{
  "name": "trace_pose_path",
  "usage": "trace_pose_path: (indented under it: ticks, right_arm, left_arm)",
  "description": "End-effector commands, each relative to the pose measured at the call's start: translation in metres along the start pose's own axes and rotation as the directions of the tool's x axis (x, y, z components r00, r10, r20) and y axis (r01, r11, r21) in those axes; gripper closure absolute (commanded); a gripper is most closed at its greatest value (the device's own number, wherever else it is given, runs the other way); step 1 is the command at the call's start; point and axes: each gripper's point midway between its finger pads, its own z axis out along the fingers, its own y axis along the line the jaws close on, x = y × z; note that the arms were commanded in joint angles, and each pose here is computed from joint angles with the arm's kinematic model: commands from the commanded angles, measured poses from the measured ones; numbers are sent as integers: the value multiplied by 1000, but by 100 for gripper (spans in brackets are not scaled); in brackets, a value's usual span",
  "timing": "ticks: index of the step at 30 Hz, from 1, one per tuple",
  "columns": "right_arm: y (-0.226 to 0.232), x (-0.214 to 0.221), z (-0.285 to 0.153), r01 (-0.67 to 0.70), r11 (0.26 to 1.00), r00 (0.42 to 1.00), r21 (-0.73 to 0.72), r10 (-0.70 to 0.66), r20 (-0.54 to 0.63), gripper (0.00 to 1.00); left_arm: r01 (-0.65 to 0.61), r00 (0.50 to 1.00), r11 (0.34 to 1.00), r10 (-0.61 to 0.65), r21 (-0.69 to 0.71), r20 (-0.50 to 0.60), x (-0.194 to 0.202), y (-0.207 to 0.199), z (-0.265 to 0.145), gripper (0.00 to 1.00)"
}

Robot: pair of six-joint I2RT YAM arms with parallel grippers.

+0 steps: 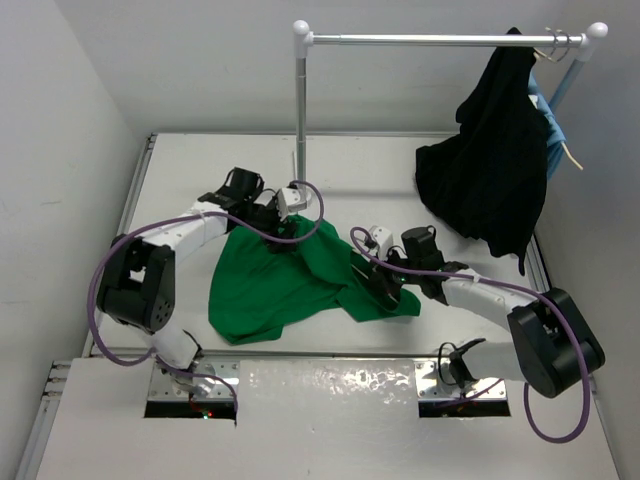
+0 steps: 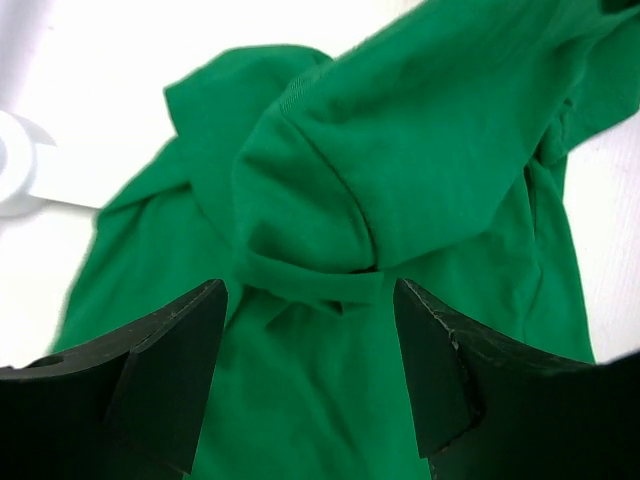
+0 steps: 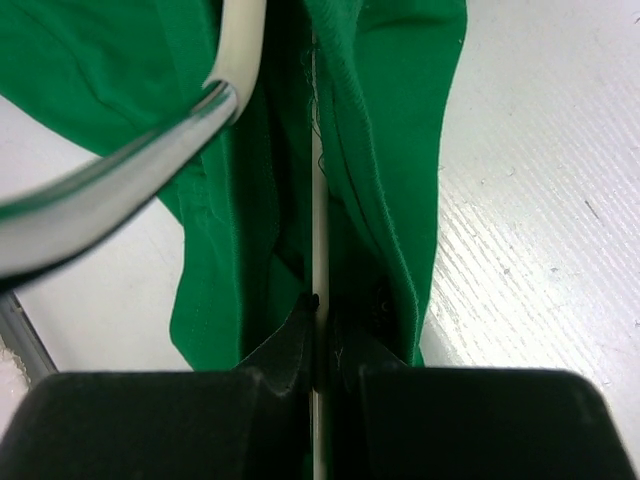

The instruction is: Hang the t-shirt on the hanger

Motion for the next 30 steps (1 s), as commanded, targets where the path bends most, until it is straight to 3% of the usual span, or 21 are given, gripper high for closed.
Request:
trace_pose_path:
  ticks: [1, 6, 7, 9, 10, 12, 20, 30]
  right_arm:
    - [-5, -31, -4, 50, 998, 995, 23, -51, 80, 100]
    - [-5, -32, -4, 47, 999, 995, 20, -48, 83, 100]
    - [-5, -33, -4, 48, 999, 995, 20, -50, 84, 100]
    - [-4, -32, -4, 48, 999, 995, 18, -49, 86, 100]
    - [-4, -32, -4, 47, 999, 995, 17, -48, 88, 100]
    - [-4, -30, -4, 44, 999, 996, 20, -45, 81, 100]
    - [-4, -27, -9, 47, 999, 995, 23, -49, 84, 100]
    - [-3, -28, -12, 45, 999, 996, 22, -47, 70, 100]
  left_arm:
    - [15, 998, 1000, -15, -1, 68, -9, 3, 14, 35]
    - [20, 997, 1000, -20, 1, 69, -3, 5, 22, 42]
    - [24, 998, 1000, -23, -9, 65, -2, 7, 23, 56]
    - [24, 998, 999, -22, -34, 63, -2, 13, 24, 72]
    - [22, 998, 999, -19, -43, 65, -4, 16, 23, 89]
    - [32, 998, 997, -27, -71, 63, -6, 22, 20, 100]
    - [128, 991, 960, -118, -251, 56, 6, 83, -30, 100]
    - [80, 997, 903, -76, -422, 27, 1, 125, -63, 100]
